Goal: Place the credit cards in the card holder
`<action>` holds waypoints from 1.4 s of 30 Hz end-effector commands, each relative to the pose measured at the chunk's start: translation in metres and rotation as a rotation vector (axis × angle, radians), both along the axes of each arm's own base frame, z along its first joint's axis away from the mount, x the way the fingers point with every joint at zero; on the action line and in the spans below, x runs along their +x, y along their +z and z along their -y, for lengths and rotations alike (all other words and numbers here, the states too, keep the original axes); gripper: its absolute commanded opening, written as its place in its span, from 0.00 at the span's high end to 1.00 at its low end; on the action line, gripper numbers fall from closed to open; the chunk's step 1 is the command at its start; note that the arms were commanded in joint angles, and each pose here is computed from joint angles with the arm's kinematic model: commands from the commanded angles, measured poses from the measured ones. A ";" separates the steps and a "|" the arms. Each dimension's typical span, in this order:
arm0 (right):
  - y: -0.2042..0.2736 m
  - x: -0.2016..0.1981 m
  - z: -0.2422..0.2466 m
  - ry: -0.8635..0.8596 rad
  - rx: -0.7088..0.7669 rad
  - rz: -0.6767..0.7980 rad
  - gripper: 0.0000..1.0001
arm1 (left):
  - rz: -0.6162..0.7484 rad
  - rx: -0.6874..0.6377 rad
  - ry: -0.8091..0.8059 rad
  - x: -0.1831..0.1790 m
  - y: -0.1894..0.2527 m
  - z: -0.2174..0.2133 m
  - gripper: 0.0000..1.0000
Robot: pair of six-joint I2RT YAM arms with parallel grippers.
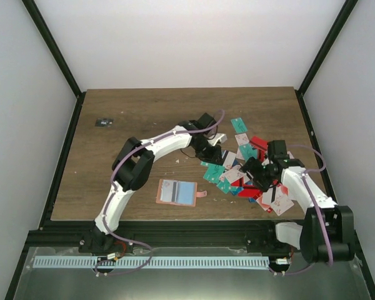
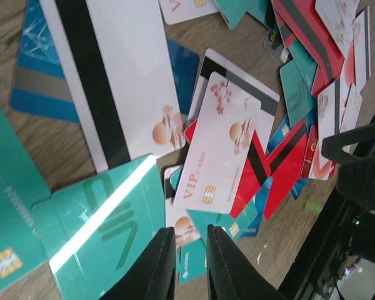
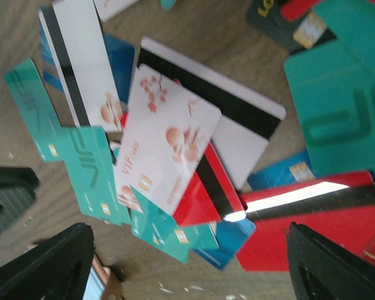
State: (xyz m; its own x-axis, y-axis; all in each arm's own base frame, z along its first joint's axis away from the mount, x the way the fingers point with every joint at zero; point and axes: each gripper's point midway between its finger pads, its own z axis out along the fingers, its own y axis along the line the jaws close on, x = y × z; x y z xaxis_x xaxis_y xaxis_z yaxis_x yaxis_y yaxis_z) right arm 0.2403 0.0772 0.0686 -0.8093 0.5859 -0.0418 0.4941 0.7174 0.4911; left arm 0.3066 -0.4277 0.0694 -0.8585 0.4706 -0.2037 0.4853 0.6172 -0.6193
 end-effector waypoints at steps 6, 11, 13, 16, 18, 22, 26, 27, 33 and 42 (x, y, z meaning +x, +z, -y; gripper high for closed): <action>-0.004 0.037 0.007 -0.004 0.081 0.074 0.18 | -0.028 0.016 -0.114 -0.022 -0.010 0.008 0.93; -0.006 0.042 0.002 0.015 0.117 0.097 0.21 | -0.040 0.021 -0.150 -0.030 -0.020 0.014 0.94; -0.007 0.043 0.001 0.020 0.119 0.105 0.22 | -0.035 0.024 -0.151 -0.028 -0.023 0.017 0.94; -0.013 0.043 0.002 0.020 0.120 0.103 0.23 | -0.013 0.037 -0.142 -0.022 -0.027 0.020 0.94; -0.016 0.044 0.001 0.022 0.122 0.104 0.24 | -0.001 0.047 -0.137 -0.017 -0.031 0.021 0.94; -0.023 0.047 0.001 0.026 0.119 0.106 0.26 | -0.014 0.063 -0.139 -0.015 -0.046 0.022 0.94; -0.032 0.047 0.002 0.036 0.112 0.104 0.27 | -0.028 0.078 -0.149 -0.018 -0.059 0.022 0.94; -0.035 0.047 0.003 0.035 0.107 0.098 0.27 | -0.028 0.085 -0.153 -0.019 -0.062 0.021 0.94; -0.046 0.044 -0.001 0.042 0.145 0.087 0.27 | 0.006 0.171 -0.187 -0.029 -0.082 0.015 0.94; -0.039 0.049 -0.012 0.070 0.238 0.160 0.32 | 0.005 0.238 -0.208 -0.040 -0.102 0.007 0.95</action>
State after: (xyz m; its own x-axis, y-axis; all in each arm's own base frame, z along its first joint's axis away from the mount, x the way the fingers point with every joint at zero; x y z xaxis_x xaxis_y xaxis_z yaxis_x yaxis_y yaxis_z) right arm 0.2976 0.0893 0.0391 -0.8404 0.5384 -0.0621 0.3439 0.6184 0.7066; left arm 0.2797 -0.4574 0.0186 -0.7493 0.6361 -0.1839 0.6155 0.5666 -0.5478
